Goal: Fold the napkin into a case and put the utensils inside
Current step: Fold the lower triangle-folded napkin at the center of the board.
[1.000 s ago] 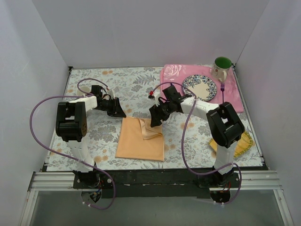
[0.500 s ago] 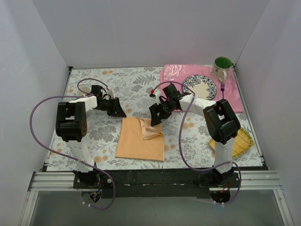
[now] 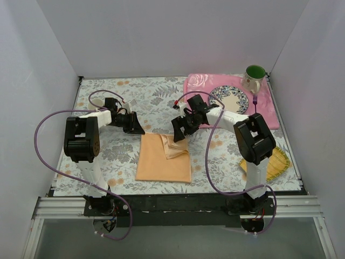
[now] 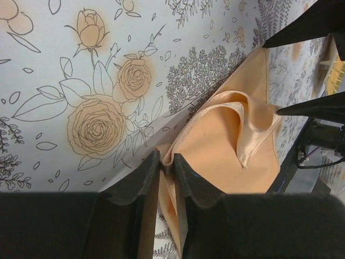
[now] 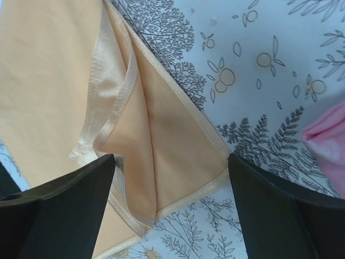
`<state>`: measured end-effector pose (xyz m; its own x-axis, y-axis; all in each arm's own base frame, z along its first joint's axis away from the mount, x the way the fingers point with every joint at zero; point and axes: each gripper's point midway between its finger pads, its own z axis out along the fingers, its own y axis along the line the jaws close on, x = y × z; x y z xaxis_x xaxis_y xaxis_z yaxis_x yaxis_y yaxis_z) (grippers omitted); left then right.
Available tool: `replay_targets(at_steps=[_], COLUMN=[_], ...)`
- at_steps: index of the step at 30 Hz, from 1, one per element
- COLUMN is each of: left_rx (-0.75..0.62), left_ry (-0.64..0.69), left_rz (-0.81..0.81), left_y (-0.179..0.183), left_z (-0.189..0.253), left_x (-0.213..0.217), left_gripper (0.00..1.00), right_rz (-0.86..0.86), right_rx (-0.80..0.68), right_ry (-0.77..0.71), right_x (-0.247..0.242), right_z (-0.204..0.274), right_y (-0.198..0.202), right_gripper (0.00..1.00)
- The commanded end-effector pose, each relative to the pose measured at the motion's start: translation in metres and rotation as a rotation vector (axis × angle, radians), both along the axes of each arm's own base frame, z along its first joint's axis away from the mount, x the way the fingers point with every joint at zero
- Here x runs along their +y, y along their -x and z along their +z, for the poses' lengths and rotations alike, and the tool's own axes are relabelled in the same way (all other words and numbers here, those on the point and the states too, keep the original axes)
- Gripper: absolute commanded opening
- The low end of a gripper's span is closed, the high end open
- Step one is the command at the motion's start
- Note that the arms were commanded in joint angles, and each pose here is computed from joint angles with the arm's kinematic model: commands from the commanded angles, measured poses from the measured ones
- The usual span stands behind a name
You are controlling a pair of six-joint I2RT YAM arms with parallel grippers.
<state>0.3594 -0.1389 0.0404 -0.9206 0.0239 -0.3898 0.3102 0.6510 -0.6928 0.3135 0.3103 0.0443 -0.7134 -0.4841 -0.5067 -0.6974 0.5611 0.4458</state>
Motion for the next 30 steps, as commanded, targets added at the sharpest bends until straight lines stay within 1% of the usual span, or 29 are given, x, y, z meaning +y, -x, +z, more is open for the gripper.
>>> replay_targets(at_steps=[1,6,10,12,17,22,27,30], left_rx=[-0.041,-0.033,-0.031,-0.028,-0.026,-0.027,-0.025,-0.026], left_ry=[0.024,0.021,0.02,0.025,0.027,0.033,0.033,0.035], left_rz=[-0.006,-0.005,-0.005,-0.008,-0.008,-0.009,-0.009,-0.008], left_y=[-0.002,-0.001,0.0,0.002,0.001,0.001,0.002,0.001], left_z=[0.014,0.011,0.01,0.01,0.01,0.011,0.012,0.012], left_x=[-0.001,-0.001,-0.001,-0.001,-0.001,-0.002,-0.002,-0.002], left_gripper=[0.16,0.15,0.13,0.13,0.13,0.13,0.13,0.13], right_rz=[-0.048,-0.026,-0.014,-0.011,-0.026,-0.028,-0.025,-0.007], right_rx=[-0.098,-0.087,-0.112,-0.113,-0.081,-0.027,0.009,0.065], right_ry=[0.038,-0.001,-0.037,-0.025,0.038,0.059,0.036,0.008], right_x=[-0.013,-0.009,-0.004,-0.006,-0.016,-0.016,-0.01,-0.006], right_z=[0.013,0.02,0.034,0.034,0.017,0.003,0.001,-0.004], right_y=[-0.012,-0.006,-0.007,-0.006,-0.004,-0.001,0.001,0.007], right_gripper=[0.95,0.96,0.96,0.96,0.97,0.98,0.99,0.99])
